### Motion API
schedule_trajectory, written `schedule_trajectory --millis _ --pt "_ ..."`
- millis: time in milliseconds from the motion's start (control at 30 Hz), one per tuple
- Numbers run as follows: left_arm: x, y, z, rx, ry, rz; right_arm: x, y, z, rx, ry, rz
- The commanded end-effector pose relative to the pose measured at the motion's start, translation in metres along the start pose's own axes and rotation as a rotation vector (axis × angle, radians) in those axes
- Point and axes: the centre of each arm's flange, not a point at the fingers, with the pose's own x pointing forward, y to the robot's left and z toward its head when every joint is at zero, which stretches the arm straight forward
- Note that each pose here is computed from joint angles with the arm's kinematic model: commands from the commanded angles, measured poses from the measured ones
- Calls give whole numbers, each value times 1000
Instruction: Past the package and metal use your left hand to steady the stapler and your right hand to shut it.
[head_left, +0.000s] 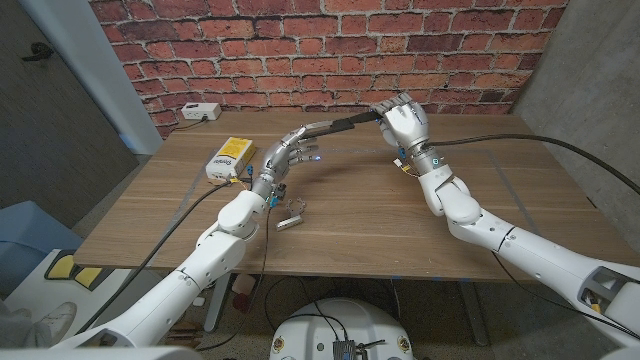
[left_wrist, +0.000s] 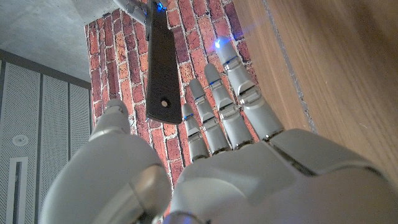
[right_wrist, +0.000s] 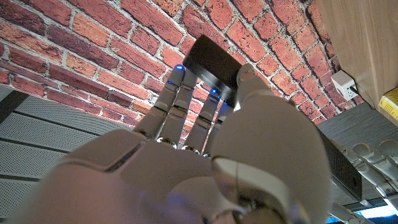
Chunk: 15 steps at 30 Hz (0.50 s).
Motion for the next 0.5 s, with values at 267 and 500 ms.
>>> schedule_trajectory --millis 267,500 --pt "-2 -9 -1 -8 0 -25 -9 -1 -2 -3 5 -4" --pt "-5 -12 -2 -14 -3 -25 -9 -3 0 -3 2 -4"
